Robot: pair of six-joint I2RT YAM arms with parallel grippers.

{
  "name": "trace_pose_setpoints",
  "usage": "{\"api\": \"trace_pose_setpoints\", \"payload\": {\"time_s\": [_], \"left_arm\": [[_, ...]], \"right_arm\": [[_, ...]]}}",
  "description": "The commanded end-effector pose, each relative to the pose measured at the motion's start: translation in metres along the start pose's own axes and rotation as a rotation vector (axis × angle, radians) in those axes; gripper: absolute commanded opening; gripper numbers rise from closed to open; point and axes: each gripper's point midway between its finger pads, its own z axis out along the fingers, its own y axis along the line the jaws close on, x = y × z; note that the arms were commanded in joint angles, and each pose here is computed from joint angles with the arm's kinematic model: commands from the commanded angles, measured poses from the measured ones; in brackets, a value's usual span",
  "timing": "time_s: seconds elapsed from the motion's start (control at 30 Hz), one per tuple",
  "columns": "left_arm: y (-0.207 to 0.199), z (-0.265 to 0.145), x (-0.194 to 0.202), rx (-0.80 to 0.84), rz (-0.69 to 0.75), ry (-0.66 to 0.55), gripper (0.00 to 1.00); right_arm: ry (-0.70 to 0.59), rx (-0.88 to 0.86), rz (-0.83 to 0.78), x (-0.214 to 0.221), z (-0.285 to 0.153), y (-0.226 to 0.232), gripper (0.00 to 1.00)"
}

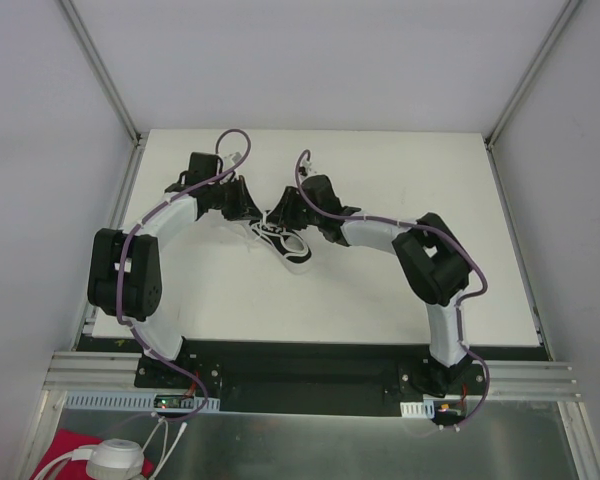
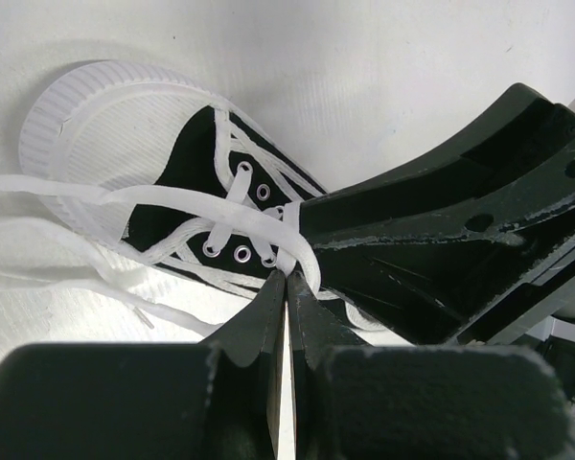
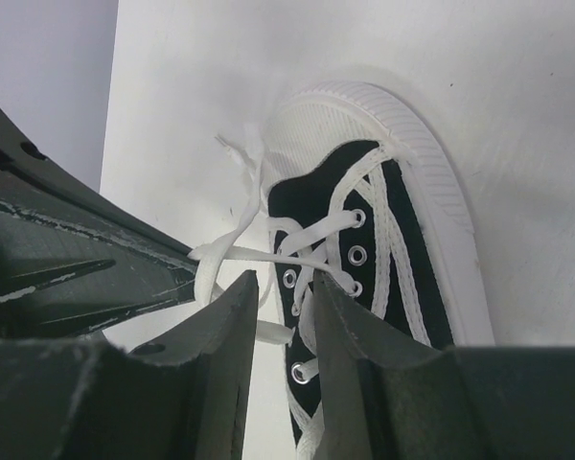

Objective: Tie the shoes
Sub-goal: Cross the shoelace with the shoelace.

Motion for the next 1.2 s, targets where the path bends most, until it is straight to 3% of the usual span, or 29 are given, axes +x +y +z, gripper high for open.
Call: {"api": "trace_pose_setpoints", "payload": {"time_s": [0.0, 0.63, 1.17], "left_arm": [[-0.003, -0.003, -0.004, 0.021, 0.027, -0.003, 0.00], [-0.011, -0.005, 0.001, 0.065, 0.018, 0.033, 0.00], [-0.014, -0.008, -0.002, 0.041, -0.060, 0.047, 0.00]], "right_arm": [[-0.096, -0.086, -0.032, -0.034, -0.025, 0.037, 0.33], [-0.098, -0.047, -0.052, -0.032, -0.046, 0.022, 0.33], [-0.019, -0.103, -0.186, 0.021, -0.049, 0.049, 0.33]]}}
